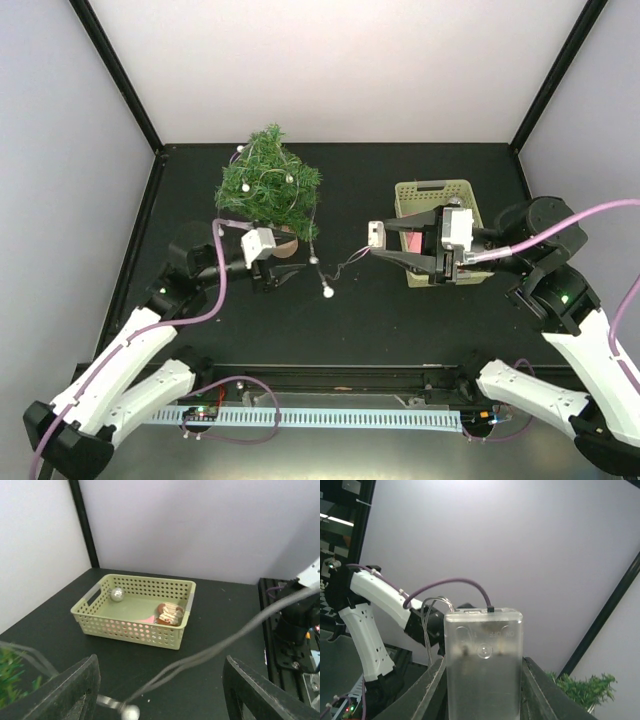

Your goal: Decorate the small christmas tree

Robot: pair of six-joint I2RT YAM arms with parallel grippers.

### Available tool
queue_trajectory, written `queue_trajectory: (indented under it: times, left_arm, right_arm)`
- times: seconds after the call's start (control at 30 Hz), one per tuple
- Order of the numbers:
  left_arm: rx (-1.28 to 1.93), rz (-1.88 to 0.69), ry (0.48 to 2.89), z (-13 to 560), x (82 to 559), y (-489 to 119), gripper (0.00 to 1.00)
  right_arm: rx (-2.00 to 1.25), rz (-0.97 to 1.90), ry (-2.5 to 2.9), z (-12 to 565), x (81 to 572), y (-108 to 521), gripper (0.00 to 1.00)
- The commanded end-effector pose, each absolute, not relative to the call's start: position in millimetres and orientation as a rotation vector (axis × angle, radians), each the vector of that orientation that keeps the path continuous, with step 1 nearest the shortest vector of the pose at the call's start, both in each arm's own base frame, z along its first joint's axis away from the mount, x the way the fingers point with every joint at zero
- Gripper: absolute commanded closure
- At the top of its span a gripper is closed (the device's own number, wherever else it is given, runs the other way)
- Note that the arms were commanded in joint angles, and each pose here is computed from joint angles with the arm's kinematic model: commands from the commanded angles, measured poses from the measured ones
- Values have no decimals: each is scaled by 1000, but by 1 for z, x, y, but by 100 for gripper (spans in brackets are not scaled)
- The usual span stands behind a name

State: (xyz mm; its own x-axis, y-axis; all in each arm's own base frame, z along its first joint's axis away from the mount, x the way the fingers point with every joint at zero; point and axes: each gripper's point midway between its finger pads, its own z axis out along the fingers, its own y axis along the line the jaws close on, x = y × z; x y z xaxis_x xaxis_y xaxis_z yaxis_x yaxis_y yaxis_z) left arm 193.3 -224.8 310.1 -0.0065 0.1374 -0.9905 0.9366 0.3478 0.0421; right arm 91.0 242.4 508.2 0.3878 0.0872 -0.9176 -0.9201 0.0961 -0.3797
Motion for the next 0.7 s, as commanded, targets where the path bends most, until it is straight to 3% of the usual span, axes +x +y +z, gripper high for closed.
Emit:
queue_trajectory:
  times: [0.0, 0.67]
  left_arm:
    - [1138, -821, 1332, 310, 190, -244, 31]
    - [1272, -741, 1107, 319, 187, -296, 35]
  right_arm:
    - [-1238, 944, 750, 535, 74, 238, 68]
    - [-1256, 940, 685, 542, 68, 238, 68]
